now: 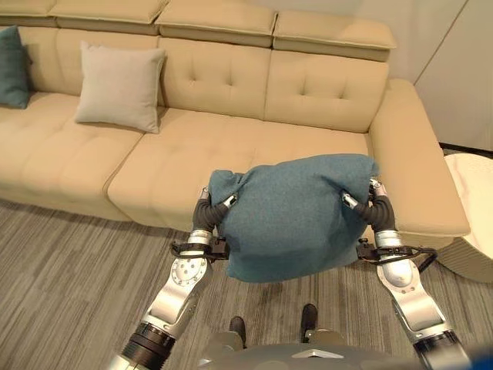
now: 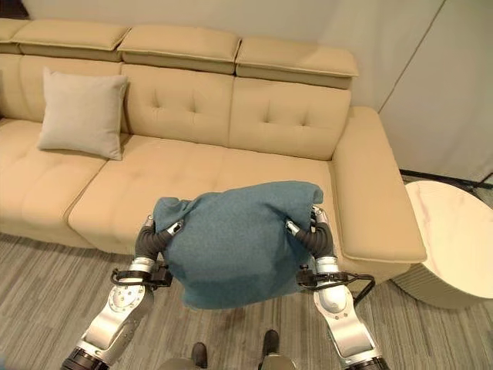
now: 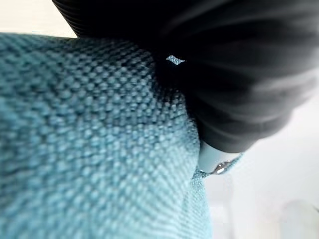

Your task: Pick up all the scattered cushions and arrange them neatly on the sofa.

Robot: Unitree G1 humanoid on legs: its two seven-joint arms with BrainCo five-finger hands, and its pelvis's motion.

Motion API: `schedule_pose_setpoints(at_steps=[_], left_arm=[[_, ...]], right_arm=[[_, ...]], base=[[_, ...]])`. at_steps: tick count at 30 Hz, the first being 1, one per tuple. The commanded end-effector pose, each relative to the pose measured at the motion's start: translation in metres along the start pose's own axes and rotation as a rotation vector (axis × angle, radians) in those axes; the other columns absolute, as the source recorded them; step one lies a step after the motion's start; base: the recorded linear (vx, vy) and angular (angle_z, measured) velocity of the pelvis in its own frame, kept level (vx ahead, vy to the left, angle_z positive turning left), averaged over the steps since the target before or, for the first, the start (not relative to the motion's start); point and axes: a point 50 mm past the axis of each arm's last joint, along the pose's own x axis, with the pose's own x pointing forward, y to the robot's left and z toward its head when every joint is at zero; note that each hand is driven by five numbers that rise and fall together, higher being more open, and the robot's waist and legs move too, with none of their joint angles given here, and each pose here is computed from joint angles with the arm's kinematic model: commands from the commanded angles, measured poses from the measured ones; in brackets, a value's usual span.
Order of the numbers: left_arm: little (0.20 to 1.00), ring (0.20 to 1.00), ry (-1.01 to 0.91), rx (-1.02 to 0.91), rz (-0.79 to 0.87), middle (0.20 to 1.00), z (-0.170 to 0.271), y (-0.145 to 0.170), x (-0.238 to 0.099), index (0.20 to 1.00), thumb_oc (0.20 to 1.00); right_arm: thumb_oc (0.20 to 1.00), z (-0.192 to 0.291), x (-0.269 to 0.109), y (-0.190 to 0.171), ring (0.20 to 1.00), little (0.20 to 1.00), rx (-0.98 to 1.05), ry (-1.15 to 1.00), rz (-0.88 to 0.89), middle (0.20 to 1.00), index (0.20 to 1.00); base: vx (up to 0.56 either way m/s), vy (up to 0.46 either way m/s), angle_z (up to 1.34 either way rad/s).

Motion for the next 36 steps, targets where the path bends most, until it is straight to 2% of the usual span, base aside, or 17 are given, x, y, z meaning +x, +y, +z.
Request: schedule_pose_setpoints(at_steps=[1,9,19,26,31,36], left_arm=[[0.200,0.200,-0.219,-0.043,-0.046,0.200,0.039,-0.004,0.005,0.200,0.200],[0.200,0.200,-0.217,-0.061,-0.062,0.200,0.038,-0.006,0.007,0.200,0.200],[0.200,0.200,-0.183,-0.124,-0.086,0.200,0.032,-0.015,0.005,0.200,0.200],[0.200,0.200,-0.166,-0.090,-0.095,0.200,0.029,-0.014,0.003,0.200,0.200],[0.200,0.200,-0.188,-0.051,-0.077,0.200,0.034,-0.005,0.001,0.200,0.200],[0.200,0.200,-0.226,-0.070,-0.082,0.200,0.040,-0.006,0.004,0.200,0.200]], right_arm=[[0.200,0.048,0.022,-0.015,0.200,0.200,0.093,-0.270,-0.062,0.200,0.200],[0.200,0.047,0.022,-0.020,0.200,0.200,0.081,-0.267,-0.061,0.200,0.200],[0.200,0.039,0.014,-0.037,0.200,0.200,0.032,-0.230,-0.112,0.200,0.200],[0.200,0.039,0.017,-0.032,0.200,0.200,0.060,-0.227,-0.098,0.200,0.200],[0.200,0.047,0.023,-0.014,0.200,0.200,0.110,-0.261,-0.035,0.200,0.200],[0.200,0.063,0.033,-0.007,0.200,0.200,0.140,-0.329,0.002,0.200,0.200]], base=[[0.28,0.212,-0.22],[0.19,-0.015,0.13],[0.14,-0.154,0.70],[0.25,0.026,-0.17],[0.25,0.146,-1.06],[0.27,-0.164,-0.36]])
